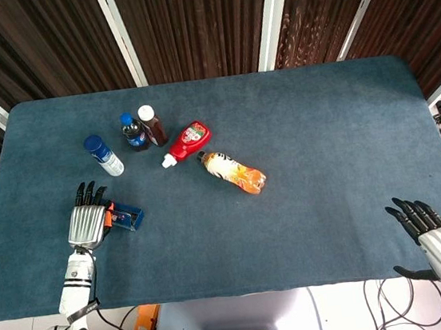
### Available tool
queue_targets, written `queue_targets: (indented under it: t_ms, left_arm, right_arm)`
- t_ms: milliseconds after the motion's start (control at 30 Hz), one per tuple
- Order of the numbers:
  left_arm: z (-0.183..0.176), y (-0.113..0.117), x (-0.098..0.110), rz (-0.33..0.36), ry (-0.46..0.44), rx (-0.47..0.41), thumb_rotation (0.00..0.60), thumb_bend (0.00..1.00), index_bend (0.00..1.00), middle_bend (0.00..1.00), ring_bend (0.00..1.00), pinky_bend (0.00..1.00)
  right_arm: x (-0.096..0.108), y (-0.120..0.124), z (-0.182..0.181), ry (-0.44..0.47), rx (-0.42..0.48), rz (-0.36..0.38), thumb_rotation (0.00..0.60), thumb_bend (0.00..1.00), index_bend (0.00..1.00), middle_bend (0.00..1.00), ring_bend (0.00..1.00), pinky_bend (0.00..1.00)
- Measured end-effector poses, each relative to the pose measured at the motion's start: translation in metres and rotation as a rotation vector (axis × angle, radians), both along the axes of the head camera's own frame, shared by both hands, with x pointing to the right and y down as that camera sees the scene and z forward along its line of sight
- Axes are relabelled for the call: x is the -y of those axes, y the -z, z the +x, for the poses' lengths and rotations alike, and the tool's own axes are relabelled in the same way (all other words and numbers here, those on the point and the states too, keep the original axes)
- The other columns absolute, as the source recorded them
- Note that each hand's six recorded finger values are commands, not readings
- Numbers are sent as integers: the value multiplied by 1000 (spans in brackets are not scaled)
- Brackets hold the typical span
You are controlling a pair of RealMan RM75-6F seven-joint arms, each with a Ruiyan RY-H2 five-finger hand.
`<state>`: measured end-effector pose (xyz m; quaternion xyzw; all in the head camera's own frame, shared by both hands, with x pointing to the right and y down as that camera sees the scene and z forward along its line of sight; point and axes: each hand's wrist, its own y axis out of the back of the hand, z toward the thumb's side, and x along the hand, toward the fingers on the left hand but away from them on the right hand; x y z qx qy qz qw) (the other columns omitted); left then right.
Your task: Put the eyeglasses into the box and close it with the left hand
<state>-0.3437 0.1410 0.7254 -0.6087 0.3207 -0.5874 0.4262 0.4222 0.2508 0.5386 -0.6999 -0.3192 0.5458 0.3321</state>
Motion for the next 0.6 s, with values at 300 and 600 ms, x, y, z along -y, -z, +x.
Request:
queue_targets:
  t_ms: [300, 600]
  left_arm:
    - [3, -6, 8, 4, 18, 6, 600, 597, 722, 190, 55, 13]
    - [9, -16, 14, 0, 14, 39, 600, 574, 719, 191, 56, 13]
  right_arm:
    - [0, 1, 1, -3, 5, 2, 600, 150, 0, 0, 0, 0]
    - [1, 3, 3, -11, 9, 6, 600, 150, 0, 0, 0, 0]
